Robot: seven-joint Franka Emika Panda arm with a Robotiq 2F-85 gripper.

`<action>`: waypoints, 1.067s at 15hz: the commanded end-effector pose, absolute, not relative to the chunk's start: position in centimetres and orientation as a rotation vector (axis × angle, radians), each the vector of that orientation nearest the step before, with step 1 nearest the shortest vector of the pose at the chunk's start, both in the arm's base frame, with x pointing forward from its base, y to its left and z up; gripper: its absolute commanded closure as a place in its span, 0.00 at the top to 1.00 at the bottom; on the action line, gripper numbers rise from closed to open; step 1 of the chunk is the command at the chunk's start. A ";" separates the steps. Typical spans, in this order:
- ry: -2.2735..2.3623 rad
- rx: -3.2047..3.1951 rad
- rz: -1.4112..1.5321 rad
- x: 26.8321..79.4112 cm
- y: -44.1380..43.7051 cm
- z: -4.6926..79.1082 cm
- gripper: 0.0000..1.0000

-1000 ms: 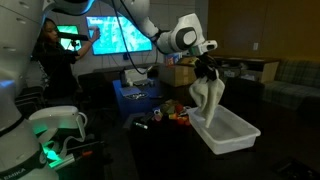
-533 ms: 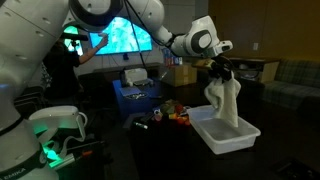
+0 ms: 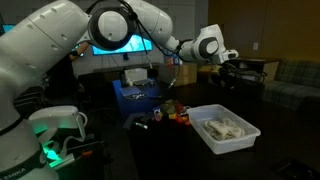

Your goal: Wipe the counter with the cloth

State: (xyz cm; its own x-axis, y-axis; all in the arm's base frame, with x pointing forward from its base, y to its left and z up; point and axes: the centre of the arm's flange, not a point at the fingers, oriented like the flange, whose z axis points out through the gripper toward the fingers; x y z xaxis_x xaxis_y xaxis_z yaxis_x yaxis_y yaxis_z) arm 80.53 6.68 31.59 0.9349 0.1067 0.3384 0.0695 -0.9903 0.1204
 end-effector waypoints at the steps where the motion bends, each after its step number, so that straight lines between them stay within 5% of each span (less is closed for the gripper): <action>1: 0.219 2.994 0.408 81.1 6.1 33.9 1.00; 16: 0.228 3.040 -0.028 62.5 4.0 36.1 1.00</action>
